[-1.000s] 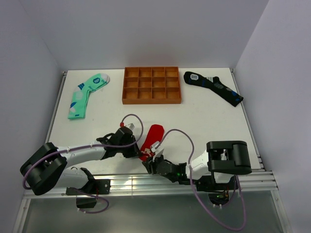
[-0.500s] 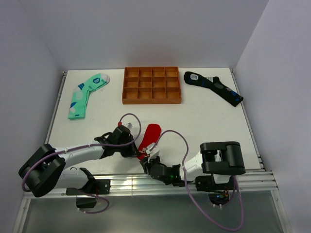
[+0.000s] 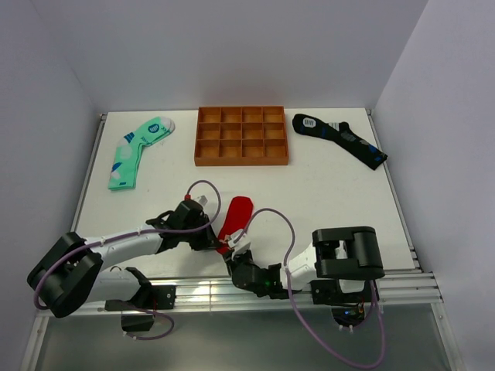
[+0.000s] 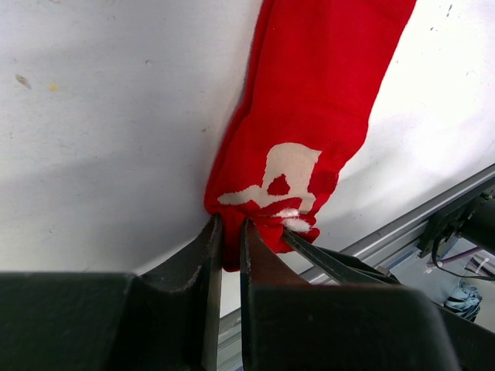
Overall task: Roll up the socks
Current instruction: Roll the sock at the center of the board.
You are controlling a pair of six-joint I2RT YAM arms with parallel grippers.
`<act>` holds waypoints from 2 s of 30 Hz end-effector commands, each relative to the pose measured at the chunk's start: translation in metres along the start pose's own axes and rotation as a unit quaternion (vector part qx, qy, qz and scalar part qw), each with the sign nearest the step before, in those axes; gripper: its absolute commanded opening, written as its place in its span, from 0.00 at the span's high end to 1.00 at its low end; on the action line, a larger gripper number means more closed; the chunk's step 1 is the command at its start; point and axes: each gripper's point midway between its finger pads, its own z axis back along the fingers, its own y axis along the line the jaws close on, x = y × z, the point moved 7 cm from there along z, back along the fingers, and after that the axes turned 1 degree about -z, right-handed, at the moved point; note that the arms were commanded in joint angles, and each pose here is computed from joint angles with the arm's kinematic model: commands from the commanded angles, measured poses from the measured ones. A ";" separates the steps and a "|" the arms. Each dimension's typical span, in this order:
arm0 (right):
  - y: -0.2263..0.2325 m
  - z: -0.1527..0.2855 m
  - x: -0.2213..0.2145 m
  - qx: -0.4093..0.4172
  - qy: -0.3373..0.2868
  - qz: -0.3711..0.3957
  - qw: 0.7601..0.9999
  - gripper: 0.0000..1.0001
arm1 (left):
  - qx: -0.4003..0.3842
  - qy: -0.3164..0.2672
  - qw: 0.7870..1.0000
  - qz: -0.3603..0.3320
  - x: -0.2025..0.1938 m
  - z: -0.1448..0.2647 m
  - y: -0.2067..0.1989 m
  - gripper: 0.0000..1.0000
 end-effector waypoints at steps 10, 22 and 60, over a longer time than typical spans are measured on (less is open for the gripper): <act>-0.044 0.021 -0.054 -0.007 0.146 0.059 0.987 0.76 | -0.035 0.012 0.999 0.000 -0.011 0.009 0.004 1.00; -0.029 0.015 -0.032 0.106 0.237 -0.003 0.966 0.81 | -0.057 -0.035 0.998 0.021 -0.014 0.013 0.010 0.89; -0.054 -0.005 -0.009 0.183 0.400 -0.180 0.880 0.82 | -0.085 -0.160 0.983 0.013 -0.008 0.010 0.030 0.67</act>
